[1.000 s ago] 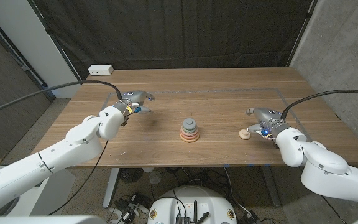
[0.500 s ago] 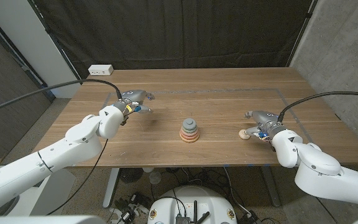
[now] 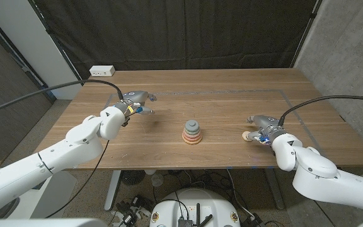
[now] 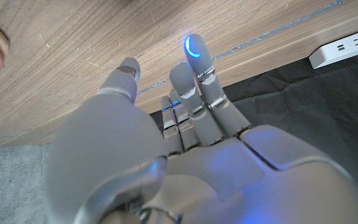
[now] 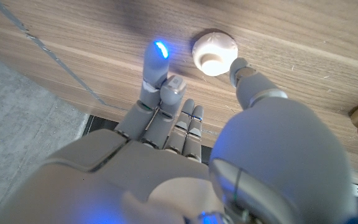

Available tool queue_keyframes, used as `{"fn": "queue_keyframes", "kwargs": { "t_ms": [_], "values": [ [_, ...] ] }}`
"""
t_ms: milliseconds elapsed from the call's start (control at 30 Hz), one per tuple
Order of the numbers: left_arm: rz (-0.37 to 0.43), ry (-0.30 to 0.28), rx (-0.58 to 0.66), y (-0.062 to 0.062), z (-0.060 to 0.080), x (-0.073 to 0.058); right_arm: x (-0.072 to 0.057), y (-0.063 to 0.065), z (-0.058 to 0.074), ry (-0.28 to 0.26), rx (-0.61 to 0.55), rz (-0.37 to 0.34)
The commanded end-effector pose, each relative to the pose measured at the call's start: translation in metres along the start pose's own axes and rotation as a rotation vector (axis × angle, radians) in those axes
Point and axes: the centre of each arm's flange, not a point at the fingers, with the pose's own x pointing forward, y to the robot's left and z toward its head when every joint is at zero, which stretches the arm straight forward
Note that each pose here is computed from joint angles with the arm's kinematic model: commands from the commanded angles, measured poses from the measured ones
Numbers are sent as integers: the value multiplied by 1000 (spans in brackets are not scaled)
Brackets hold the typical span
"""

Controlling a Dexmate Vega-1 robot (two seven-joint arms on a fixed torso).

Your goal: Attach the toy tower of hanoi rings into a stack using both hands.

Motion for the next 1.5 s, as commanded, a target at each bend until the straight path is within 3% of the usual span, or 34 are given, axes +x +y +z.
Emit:
{"fn": "queue_keyframes", "kwargs": {
  "t_ms": [33, 1500],
  "values": [
    [-3, -5, 0, 1, -1, 0, 3, 8, 2, 20, -1, 17],
    [-14, -14, -7, -4, 4, 3, 13, 28, 3, 83, -69, 73]
  ]
}}
